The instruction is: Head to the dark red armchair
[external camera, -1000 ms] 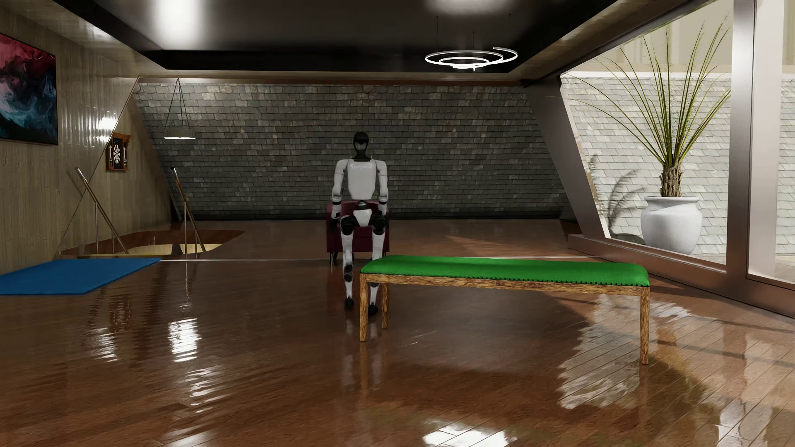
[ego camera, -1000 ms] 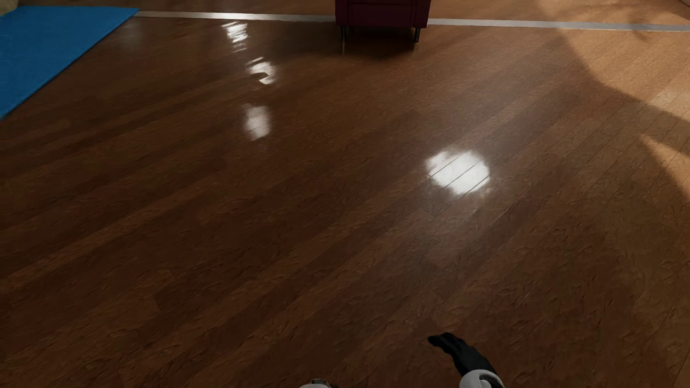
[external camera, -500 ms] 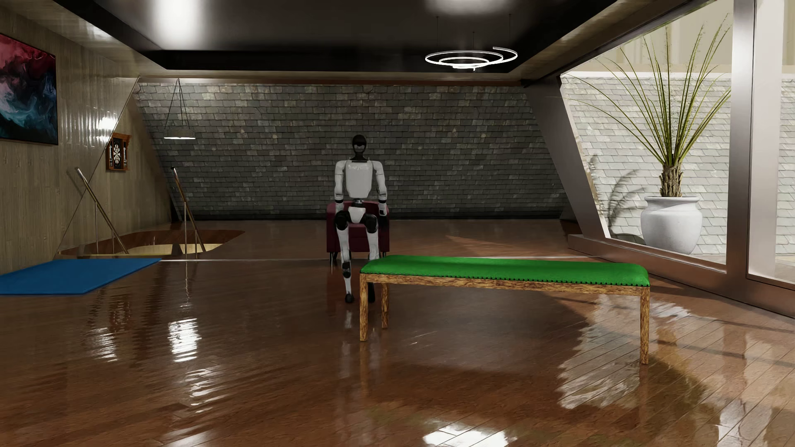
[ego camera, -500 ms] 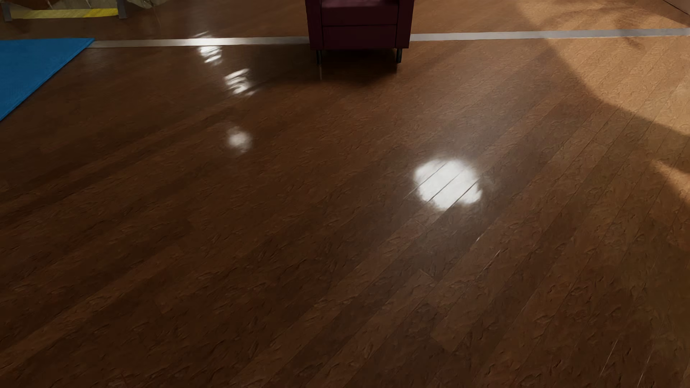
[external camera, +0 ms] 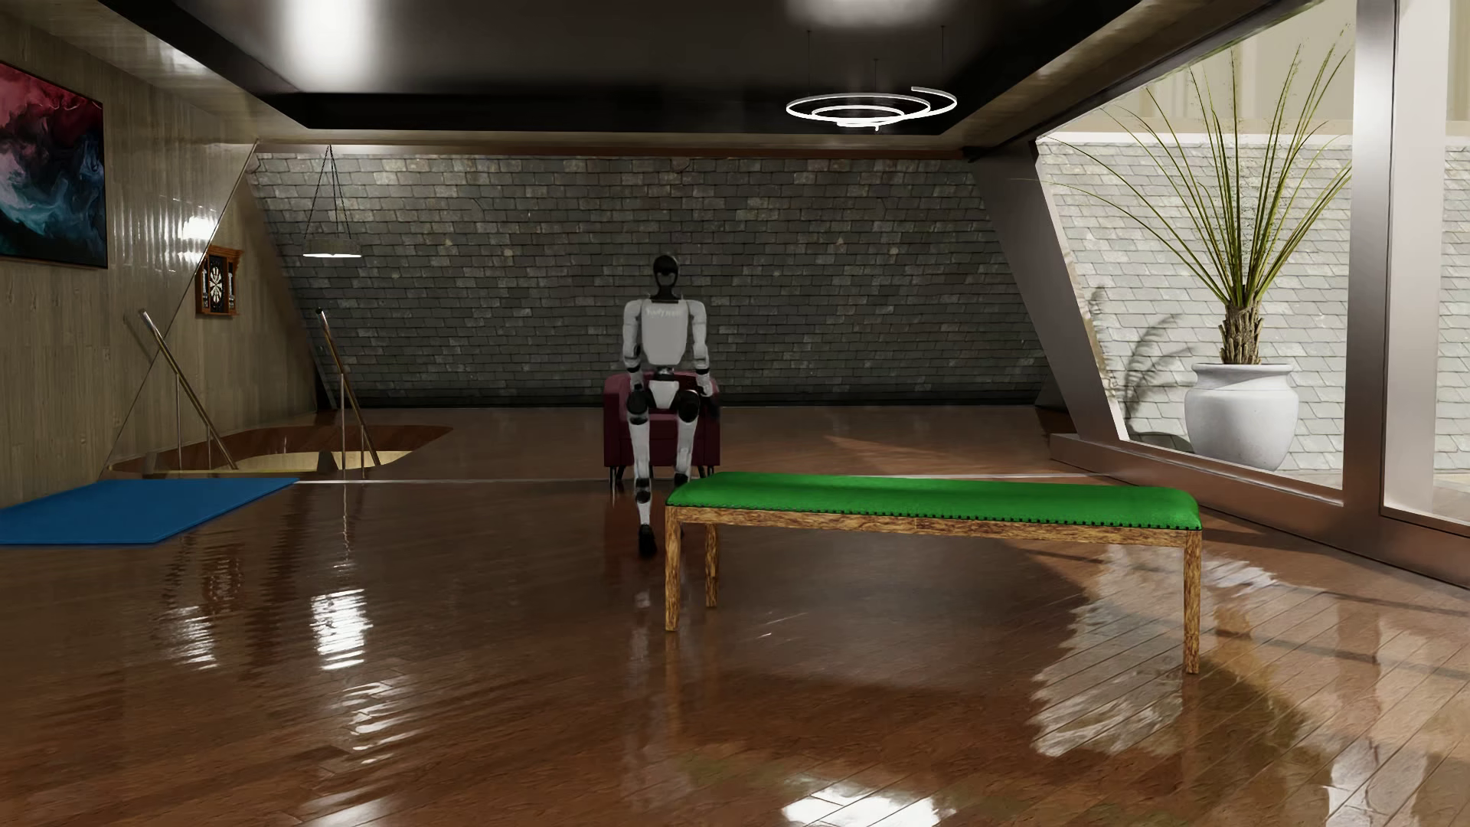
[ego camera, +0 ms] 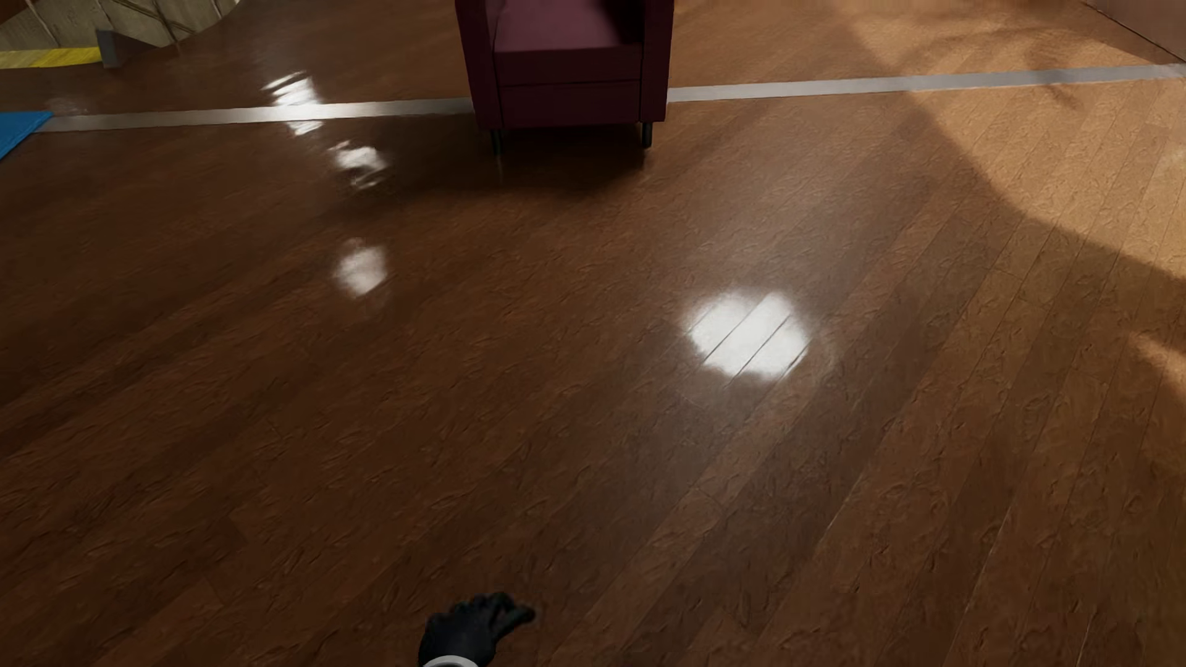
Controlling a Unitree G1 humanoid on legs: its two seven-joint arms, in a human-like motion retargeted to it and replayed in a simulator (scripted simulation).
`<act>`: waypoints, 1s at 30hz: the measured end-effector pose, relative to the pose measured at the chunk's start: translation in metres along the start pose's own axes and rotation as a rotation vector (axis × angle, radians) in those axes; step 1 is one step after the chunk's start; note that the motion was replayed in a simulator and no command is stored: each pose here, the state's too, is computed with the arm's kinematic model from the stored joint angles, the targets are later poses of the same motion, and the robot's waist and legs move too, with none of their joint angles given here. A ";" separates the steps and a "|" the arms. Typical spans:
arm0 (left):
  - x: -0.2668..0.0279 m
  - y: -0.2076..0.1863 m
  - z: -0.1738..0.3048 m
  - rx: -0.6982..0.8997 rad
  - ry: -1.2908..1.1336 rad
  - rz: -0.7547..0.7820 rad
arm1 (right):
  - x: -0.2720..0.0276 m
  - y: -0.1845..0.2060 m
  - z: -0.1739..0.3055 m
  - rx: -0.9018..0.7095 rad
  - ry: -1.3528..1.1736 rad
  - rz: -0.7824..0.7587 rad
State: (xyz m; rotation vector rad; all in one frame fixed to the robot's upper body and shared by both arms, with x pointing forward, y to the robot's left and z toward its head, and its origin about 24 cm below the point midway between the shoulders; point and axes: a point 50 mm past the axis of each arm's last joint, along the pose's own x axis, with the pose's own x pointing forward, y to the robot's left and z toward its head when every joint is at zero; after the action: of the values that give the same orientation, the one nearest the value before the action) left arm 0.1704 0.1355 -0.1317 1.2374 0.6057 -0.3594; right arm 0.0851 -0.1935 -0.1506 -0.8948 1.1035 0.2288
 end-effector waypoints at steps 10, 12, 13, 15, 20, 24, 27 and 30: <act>-0.030 -0.009 -0.077 -0.144 0.199 -0.106 | 0.015 -0.028 0.058 -0.123 -0.183 -0.092; -0.033 -0.014 -0.082 -0.192 0.271 -0.097 | 0.015 -0.045 0.075 -0.115 -0.252 -0.163; -0.035 -0.018 -0.083 -0.192 0.286 -0.112 | 0.014 -0.052 0.084 -0.110 -0.289 -0.188; -0.039 -0.028 -0.083 -0.176 0.295 -0.160 | 0.012 -0.062 0.100 -0.097 -0.357 -0.219; -0.060 -0.069 -0.076 -0.151 0.341 -0.308 | 0.012 -0.050 0.086 -0.130 -0.318 -0.174; -0.047 -0.068 -0.051 -0.099 0.229 -0.349 | 0.015 -0.026 0.040 -0.236 -0.158 0.002; -0.017 -0.031 -0.024 -0.087 0.102 -0.212 | 0.012 -0.030 0.023 -0.274 -0.156 -0.013; 0.010 0.011 0.002 -0.043 -0.008 -0.097 | 0.006 -0.027 -0.001 -0.076 -0.051 -0.102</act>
State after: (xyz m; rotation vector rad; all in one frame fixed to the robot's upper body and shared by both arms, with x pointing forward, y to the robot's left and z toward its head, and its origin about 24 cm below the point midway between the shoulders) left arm 0.1848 0.1374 -0.1290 1.1672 0.6652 -0.4297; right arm 0.1031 -0.2130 -0.1415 -1.0051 1.0049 0.2094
